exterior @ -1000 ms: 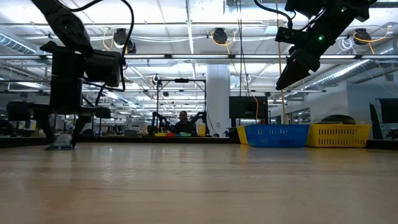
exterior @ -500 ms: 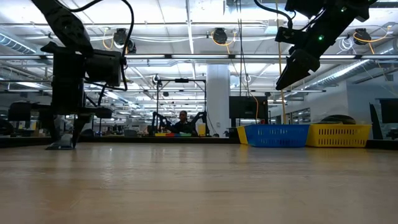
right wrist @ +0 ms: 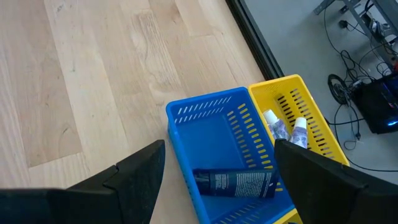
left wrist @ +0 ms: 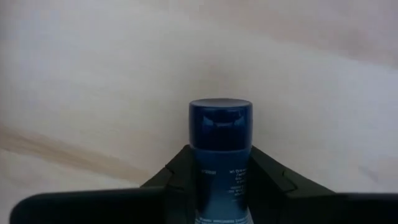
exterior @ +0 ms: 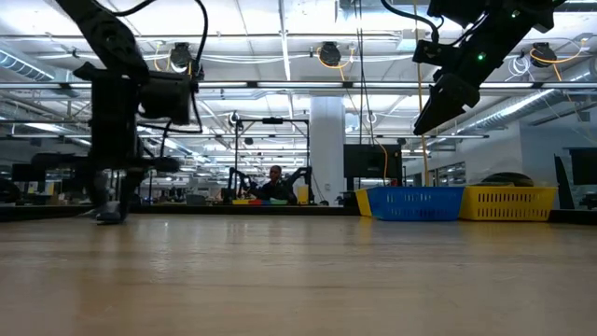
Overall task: Pick & Place Travel size toiletries
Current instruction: Put the blue shave cream into the bottom blue basket
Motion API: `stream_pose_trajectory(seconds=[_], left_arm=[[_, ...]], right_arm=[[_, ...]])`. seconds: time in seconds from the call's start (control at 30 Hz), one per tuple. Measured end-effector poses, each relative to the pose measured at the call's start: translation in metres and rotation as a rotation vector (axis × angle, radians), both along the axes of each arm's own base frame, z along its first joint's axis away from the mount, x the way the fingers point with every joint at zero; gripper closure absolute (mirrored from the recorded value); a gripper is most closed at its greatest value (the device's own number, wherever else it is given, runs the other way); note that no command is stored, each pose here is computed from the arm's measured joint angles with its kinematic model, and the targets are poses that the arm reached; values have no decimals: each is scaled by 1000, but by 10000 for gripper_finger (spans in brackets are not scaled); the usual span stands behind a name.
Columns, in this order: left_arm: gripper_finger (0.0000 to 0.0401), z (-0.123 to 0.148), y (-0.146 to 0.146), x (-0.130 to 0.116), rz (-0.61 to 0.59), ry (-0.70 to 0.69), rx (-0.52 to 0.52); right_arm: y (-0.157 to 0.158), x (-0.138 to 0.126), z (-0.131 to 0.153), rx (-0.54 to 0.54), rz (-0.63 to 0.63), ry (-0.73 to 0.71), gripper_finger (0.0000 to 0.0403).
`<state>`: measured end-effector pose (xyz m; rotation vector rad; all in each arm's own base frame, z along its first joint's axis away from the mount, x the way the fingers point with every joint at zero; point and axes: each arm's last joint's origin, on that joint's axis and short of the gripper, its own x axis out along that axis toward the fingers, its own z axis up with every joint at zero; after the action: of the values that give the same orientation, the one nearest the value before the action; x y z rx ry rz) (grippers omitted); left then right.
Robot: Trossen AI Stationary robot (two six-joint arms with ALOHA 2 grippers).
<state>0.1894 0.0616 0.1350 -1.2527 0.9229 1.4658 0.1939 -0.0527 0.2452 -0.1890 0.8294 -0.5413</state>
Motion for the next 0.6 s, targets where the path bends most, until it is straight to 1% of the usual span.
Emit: stream_pose_trajectory(seconds=[0.03,0.1,0.2,0.27,0.4,0.6], left_arm=[[303,3,0,4,-23,-23,-15],[305,9,2,12,-79,-64,-12],[318,14,5,22,-192,-128,15],[327,18,6,30,-256,-198,27],[337,27,10,49,-406,-373,106],[327,49,10,78,-670,-706,244]], right_arm=[[0,0,0,0,0,0,110],[0,0,0,0,0,0,110],[0,0,0,0,0,0,110],[0,0,0,0,0,-1,110],[0,0,0,0,0,-1,110],[0,0,0,1,1,-1,110]])
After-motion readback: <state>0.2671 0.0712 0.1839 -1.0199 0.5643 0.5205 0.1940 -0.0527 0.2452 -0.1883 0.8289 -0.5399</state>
